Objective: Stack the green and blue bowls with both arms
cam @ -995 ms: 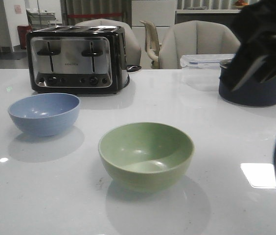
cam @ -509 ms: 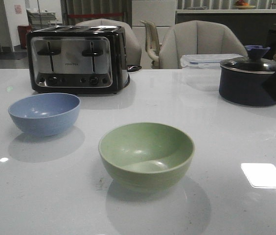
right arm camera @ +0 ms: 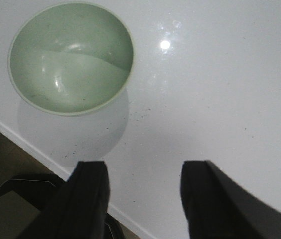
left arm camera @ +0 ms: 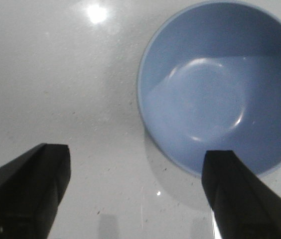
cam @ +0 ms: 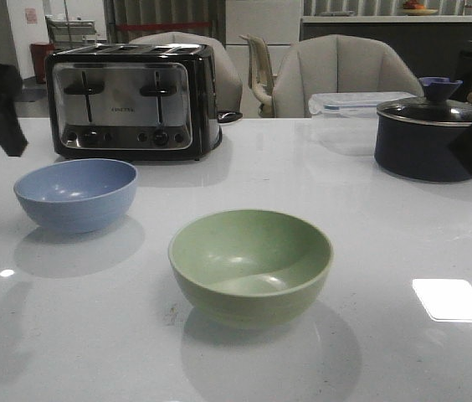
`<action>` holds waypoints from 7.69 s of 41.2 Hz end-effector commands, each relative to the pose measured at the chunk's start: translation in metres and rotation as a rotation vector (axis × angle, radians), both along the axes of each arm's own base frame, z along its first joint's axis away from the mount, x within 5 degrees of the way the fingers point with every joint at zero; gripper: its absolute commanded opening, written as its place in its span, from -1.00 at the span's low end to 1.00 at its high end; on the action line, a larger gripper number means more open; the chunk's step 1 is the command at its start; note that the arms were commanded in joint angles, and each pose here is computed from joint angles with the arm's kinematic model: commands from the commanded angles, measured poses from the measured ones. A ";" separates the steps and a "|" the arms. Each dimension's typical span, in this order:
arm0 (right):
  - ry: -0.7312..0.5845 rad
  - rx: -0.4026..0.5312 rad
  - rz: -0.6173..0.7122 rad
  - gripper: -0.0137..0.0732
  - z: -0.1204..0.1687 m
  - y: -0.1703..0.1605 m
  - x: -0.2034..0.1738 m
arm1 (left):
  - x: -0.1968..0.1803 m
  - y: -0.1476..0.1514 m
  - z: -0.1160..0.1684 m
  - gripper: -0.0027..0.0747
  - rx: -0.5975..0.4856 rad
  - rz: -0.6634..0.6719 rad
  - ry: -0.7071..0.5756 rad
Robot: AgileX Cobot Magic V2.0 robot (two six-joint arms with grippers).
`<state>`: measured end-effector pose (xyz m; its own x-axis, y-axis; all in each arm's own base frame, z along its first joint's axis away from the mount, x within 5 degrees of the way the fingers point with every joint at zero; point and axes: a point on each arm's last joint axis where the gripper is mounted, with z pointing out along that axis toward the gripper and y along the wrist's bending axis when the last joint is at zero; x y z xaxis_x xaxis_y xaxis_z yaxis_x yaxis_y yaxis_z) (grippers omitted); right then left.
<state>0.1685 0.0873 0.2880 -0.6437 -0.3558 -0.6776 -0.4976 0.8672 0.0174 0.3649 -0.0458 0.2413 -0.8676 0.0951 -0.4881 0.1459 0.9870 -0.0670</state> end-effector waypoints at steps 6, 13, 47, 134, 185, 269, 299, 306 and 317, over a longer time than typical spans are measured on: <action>-0.093 0.031 0.004 0.35 0.015 0.001 0.003 | 0.040 -0.012 0.006 0.57 -0.016 -0.012 -0.096; -0.093 0.031 0.004 0.35 0.015 0.001 0.003 | 0.055 -0.013 -0.013 0.57 -0.007 -0.013 -0.076; -0.093 0.031 0.004 0.35 0.015 0.001 0.003 | 0.052 -0.014 0.008 -0.67 -0.010 -0.022 -0.072; -0.094 0.032 0.004 0.35 0.015 0.001 0.003 | -0.122 -0.143 0.137 0.35 -0.103 -0.550 -0.178; -0.176 0.071 0.002 0.35 0.017 -0.038 -0.077 | -0.286 -0.020 0.104 -0.08 -0.204 -0.509 -0.568; -0.152 0.101 -0.023 -0.61 0.014 -0.037 -0.078 | -0.313 0.041 -0.020 -0.67 -0.103 0.091 -1.189; -0.151 0.101 -0.022 -0.61 0.014 -0.038 -0.078 | -0.310 0.040 -0.035 -0.67 -0.115 0.084 -1.143; -0.151 0.101 -0.022 -0.61 0.014 -0.038 -0.078 | -0.310 0.040 -0.034 -0.67 -0.119 0.086 -1.151; -0.151 0.101 -0.022 -0.61 0.014 -0.038 -0.078 | -0.311 0.040 -0.028 -0.67 -0.132 0.093 -1.222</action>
<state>0.0870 0.0483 0.2893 -0.5936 -0.3069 -0.7439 -0.4866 0.8732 0.0280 0.0558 -0.0058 0.2095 0.0566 -0.0326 -0.9979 0.1052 0.9941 -0.0265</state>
